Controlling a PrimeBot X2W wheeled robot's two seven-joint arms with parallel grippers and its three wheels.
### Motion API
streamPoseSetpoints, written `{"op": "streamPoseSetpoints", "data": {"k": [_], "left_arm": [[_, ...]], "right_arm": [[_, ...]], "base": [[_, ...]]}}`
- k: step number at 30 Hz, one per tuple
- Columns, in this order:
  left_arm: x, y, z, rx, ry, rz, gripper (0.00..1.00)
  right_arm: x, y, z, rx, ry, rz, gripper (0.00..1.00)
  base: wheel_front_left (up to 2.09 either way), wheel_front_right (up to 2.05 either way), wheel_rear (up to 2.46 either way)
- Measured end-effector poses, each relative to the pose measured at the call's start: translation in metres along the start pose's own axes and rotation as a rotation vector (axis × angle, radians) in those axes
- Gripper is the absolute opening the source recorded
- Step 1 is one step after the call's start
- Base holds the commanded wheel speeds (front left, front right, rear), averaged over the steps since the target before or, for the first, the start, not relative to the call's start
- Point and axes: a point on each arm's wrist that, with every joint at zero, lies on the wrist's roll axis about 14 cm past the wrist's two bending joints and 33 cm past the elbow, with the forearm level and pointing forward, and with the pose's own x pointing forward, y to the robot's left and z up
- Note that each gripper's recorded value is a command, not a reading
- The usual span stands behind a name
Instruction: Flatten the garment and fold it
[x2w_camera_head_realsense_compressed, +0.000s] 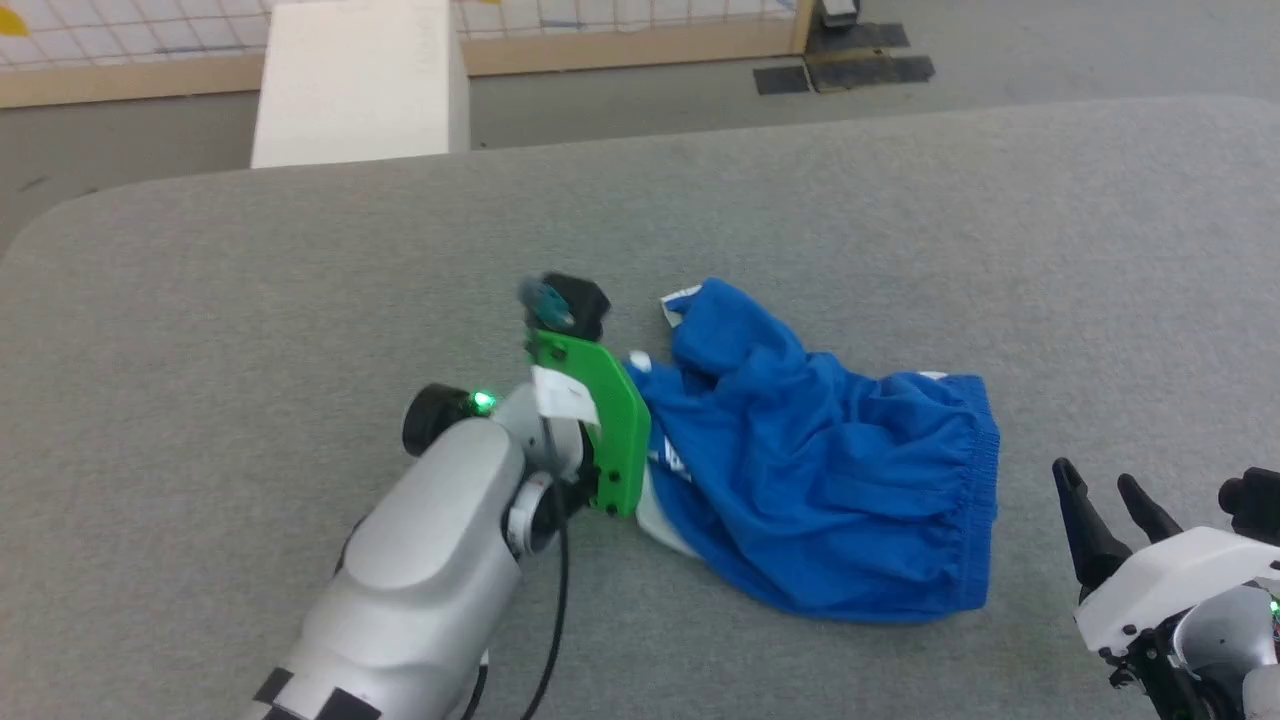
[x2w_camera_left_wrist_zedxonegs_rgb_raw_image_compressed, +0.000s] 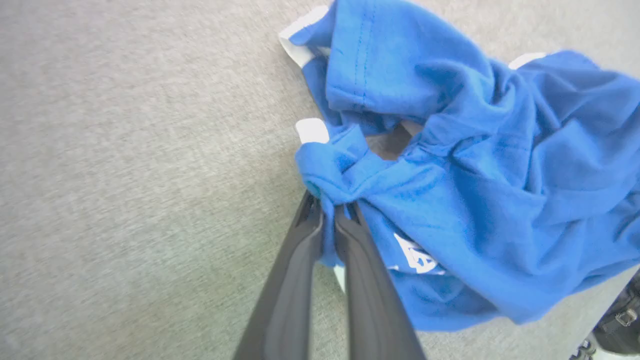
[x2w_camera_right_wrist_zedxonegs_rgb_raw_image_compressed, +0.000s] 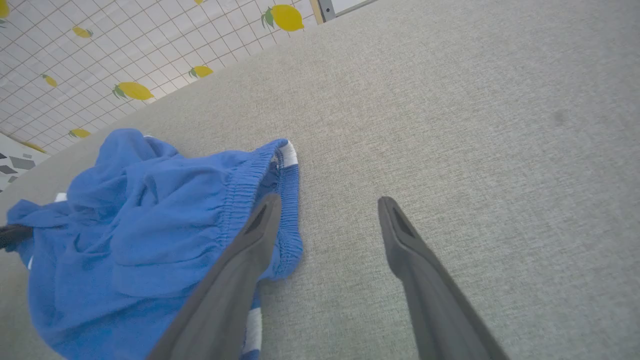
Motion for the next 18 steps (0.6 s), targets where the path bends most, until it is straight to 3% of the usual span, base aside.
{"op": "streamPoseSetpoints", "data": {"k": [5,8,13,18], "left_arm": [[-0.032,0.028,0.037,-0.135,-0.187,0.070,0.00],[-0.065,0.066,0.026,-0.268,-0.251,0.171,0.00],[-0.104,0.104,-0.037,-0.441,-0.216,0.314,0.00],[-0.122,0.090,-0.119,-0.580,-0.050,0.336,0.00]], "right_arm": [[0.005,0.018,0.003,-0.016,-0.003,0.052,1.00],[0.010,0.038,0.003,-0.030,0.004,0.105,1.00],[0.015,0.064,0.002,-0.049,0.013,0.175,1.00],[0.019,0.081,-0.003,-0.061,0.030,0.221,1.00]], "base": [[0.00,0.00,0.00],[0.00,0.00,0.00],[0.00,0.00,0.00],[0.00,0.00,0.00]]}}
